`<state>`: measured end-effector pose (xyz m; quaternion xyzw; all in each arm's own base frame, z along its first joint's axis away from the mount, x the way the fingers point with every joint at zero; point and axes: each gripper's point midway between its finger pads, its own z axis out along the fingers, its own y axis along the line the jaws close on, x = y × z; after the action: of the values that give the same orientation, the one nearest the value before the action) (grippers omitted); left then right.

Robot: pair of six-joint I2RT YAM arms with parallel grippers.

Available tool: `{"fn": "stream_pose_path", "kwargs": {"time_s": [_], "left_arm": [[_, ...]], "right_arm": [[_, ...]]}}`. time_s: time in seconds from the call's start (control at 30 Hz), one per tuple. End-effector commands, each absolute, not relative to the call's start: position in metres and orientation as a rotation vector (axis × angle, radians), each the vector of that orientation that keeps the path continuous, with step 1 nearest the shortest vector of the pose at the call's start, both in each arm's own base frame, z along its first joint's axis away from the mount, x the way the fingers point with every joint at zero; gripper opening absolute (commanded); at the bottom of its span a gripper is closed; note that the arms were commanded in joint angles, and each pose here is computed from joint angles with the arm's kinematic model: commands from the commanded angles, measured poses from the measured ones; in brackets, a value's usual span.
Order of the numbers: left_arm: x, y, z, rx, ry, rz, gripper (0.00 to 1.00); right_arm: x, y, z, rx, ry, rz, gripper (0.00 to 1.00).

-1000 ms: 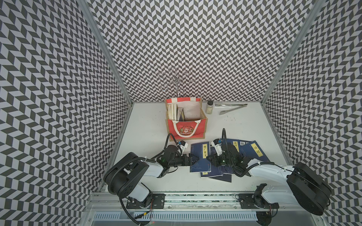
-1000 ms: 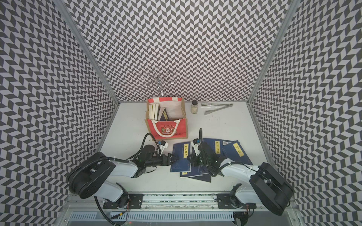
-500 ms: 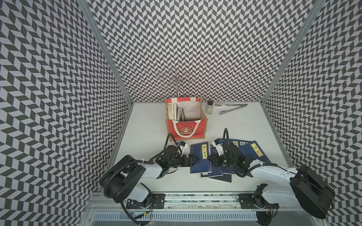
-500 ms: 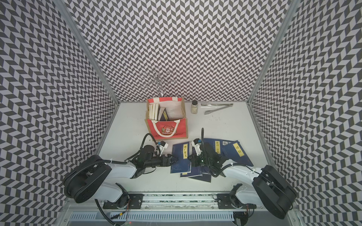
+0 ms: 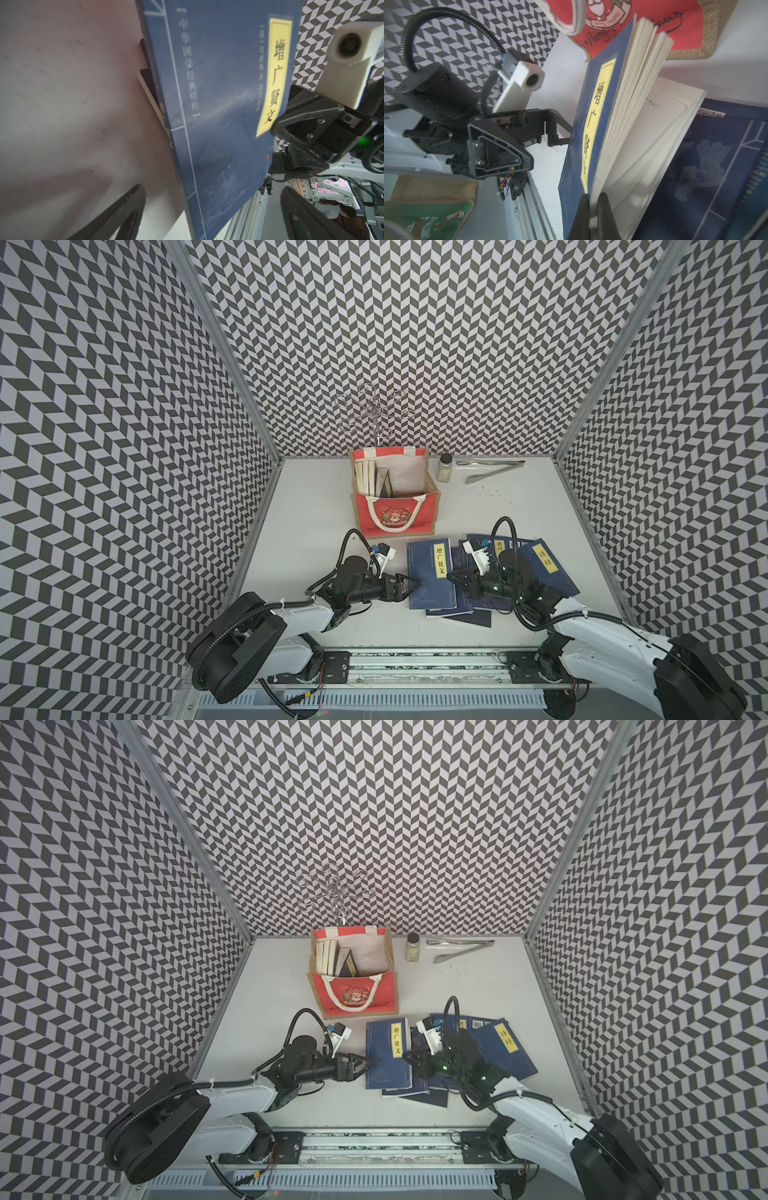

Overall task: Put the books into the canvas bag
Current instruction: Pick up the book from the book.

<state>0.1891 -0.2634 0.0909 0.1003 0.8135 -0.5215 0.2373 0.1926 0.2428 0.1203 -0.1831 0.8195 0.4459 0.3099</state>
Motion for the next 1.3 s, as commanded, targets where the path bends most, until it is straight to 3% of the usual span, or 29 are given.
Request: {"fn": "stream_pose_path", "kwargs": {"time_s": [0.0,0.23,0.5,0.67,0.73,0.77,0.8,0.9,0.97,1.1,1.27], "left_arm": [[0.190,-0.263,0.111,0.335,2.146,-1.429,1.00],[0.191,-0.251,0.144,0.336,2.087,-1.406,0.94],[0.186,-0.243,0.164,0.311,2.125,-1.388,0.60],[0.184,-0.244,0.189,0.334,2.076,-1.406,0.23],[0.186,-0.242,0.202,0.333,2.050,-1.390,0.03],[0.188,-0.241,0.208,0.333,2.035,-1.382,0.00],[0.188,-0.240,0.217,0.340,2.014,-1.380,0.00],[0.183,-0.239,0.249,0.379,1.908,-1.402,0.00],[0.182,-0.235,0.270,0.385,1.842,-1.389,0.00],[0.187,-0.218,0.302,0.335,1.738,-1.287,0.00],[0.195,-0.193,0.335,0.203,1.564,-1.221,0.00]], "right_arm": [[0.183,0.253,0.149,-0.639,2.014,1.249,0.00],[0.156,0.263,0.172,-0.834,1.856,1.383,0.00],[0.146,0.267,0.186,-0.916,1.764,1.447,0.00],[0.156,0.268,0.190,-0.885,1.778,1.405,0.01],[0.158,0.269,0.192,-0.877,1.778,1.399,0.15],[0.160,0.269,0.195,-0.869,1.776,1.396,0.21],[0.162,0.270,0.197,-0.859,1.776,1.396,0.29],[0.166,0.270,0.209,-0.829,1.753,1.396,0.69],[0.168,0.268,0.218,-0.789,1.735,1.395,0.83],[0.174,0.260,0.243,-0.688,1.666,1.387,1.00],[0.186,0.250,0.270,-0.541,1.594,1.374,0.99]]}}
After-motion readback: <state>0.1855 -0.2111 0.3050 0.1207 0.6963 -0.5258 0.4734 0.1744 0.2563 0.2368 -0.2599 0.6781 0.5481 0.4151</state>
